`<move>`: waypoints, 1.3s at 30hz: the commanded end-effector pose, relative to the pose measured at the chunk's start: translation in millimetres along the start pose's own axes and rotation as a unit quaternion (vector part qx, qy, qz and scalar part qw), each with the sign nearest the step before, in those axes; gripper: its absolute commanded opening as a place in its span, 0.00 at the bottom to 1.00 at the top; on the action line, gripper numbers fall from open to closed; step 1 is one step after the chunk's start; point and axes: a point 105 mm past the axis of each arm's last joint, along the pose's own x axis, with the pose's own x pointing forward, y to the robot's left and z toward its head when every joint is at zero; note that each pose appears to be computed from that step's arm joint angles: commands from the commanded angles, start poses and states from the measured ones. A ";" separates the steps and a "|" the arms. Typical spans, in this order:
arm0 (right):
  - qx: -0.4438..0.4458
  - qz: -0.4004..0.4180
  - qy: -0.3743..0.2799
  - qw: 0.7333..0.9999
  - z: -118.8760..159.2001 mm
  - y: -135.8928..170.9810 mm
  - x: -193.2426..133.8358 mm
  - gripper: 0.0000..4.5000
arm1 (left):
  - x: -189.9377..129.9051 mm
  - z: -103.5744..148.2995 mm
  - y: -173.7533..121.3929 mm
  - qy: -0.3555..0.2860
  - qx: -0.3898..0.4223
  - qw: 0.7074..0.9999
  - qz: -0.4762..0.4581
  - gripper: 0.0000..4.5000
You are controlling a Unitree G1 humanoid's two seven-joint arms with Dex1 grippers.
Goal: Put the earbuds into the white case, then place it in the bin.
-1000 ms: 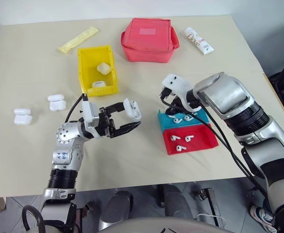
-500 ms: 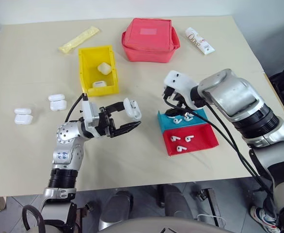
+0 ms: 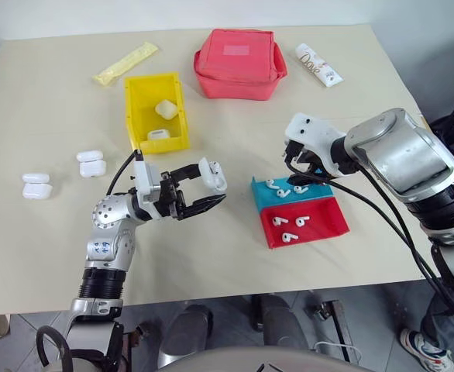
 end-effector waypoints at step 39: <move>-0.048 0.050 0.045 0.997 -12.9 25.4 28.7 0.63 | -1.8 11.7 -14.2 -0.010 0.011 1.000 0.010 0.61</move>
